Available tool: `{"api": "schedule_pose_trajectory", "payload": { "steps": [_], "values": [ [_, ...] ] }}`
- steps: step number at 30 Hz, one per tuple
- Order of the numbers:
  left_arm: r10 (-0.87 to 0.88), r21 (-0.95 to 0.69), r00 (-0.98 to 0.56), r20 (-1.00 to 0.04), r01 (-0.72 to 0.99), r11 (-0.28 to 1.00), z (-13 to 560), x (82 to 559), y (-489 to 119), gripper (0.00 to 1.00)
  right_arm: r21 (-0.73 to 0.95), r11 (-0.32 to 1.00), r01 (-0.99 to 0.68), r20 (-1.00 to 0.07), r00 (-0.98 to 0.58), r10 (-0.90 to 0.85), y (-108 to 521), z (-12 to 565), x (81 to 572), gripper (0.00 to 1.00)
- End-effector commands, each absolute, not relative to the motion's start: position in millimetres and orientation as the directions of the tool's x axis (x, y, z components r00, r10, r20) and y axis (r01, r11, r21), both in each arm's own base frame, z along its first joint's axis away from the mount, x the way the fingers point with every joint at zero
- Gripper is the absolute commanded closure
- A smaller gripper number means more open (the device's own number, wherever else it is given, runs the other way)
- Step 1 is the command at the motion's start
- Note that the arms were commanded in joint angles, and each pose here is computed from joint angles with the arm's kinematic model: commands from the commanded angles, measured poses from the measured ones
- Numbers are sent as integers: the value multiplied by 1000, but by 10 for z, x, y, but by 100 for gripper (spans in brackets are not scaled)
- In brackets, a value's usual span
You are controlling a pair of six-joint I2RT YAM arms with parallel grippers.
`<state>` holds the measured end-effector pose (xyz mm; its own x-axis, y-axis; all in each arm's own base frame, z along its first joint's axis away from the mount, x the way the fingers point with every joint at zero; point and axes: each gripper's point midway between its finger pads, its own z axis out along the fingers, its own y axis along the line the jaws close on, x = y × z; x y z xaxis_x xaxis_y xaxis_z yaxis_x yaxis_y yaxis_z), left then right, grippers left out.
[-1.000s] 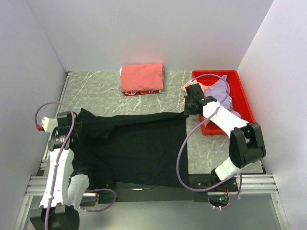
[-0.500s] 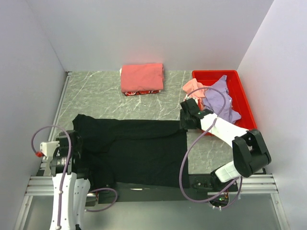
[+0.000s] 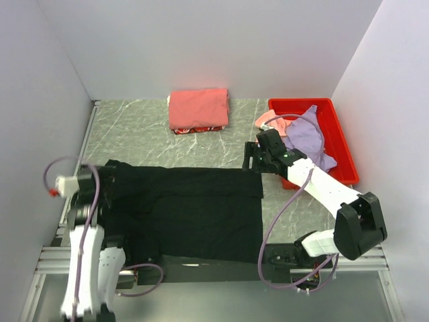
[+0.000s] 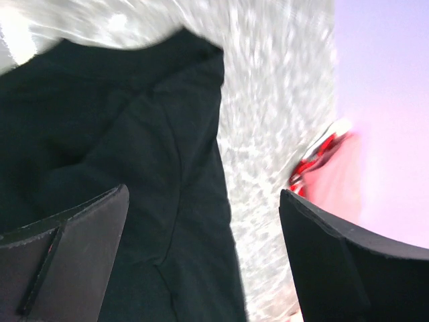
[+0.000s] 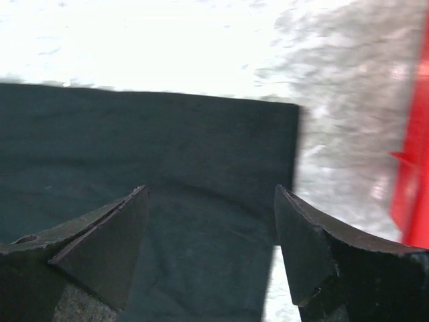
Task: Fold and stack the t-shirts
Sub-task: Fold the tshirt
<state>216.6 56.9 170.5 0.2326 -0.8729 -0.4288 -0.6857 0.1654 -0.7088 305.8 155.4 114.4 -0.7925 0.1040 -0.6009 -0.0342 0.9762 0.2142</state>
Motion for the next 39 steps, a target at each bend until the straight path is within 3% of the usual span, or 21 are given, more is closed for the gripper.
{"api": "schedule_pose_trajectory", "payload": {
  "steps": [1, 6, 24, 39],
  "values": [
    [-887, -722, 55, -459, -605, 336, 1827, 2702, 378, 1, 311, 947, -82, -594, -795, 126, 1807, 1257, 3159, 18],
    [-889, -678, -135, -438, -600, 425, 1521, 3199, 206, 1, 315, 946, -77, -542, -833, 113, 1902, 1040, 3221, 17],
    [-871, -480, -303, -387, -740, 471, 479, 3819, 309, 0, 239, 969, 68, -326, -934, 146, 1694, 58, 3546, 17],
    [-861, -497, -361, -357, -708, 503, 295, 4665, 321, 1, 223, 961, 165, -326, -916, 233, 1373, 79, 4581, 17]
  ]
}}
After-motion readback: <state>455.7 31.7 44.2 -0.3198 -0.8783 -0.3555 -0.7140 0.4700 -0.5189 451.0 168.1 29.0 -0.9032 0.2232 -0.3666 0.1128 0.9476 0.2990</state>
